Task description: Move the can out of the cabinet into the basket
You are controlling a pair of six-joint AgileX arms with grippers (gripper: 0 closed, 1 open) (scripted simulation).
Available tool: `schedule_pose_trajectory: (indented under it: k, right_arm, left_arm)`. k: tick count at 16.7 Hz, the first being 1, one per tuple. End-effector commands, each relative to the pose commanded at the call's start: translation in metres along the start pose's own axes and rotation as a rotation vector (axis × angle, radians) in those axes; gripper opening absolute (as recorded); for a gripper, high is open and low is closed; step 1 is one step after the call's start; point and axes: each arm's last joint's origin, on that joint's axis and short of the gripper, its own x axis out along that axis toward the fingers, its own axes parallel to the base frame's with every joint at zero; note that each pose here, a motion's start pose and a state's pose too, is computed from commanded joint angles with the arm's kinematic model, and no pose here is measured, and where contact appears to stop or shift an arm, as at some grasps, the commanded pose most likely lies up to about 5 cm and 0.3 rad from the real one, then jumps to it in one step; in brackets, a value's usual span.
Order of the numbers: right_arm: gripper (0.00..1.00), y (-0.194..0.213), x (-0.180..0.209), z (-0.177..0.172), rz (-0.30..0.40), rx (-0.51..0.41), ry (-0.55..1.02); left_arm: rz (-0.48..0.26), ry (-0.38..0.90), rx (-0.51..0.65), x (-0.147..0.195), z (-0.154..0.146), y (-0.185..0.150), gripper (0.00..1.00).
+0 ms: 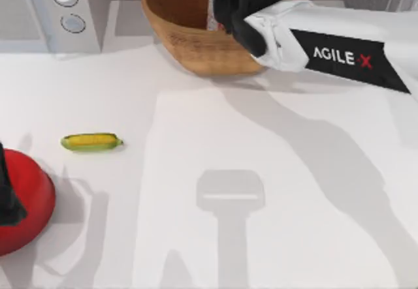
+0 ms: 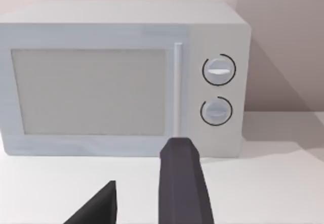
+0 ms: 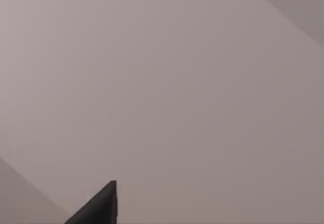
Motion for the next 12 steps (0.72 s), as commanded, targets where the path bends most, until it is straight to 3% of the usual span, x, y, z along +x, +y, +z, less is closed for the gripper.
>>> schedule_pose_trajectory:
  k: [6,12]
  right_arm:
    - [1.0,-0.068,-0.028,0.032,0.067,-0.022,0.053]
    - [1.0,-0.172,-0.119,0.064,0.137,-0.025,0.112]
  left_arm:
    - [0.0,0.0,0.0,0.0,0.0,0.0,1.0]
    - [0.0,0.0,0.0,0.0,0.0,0.0,1.0]
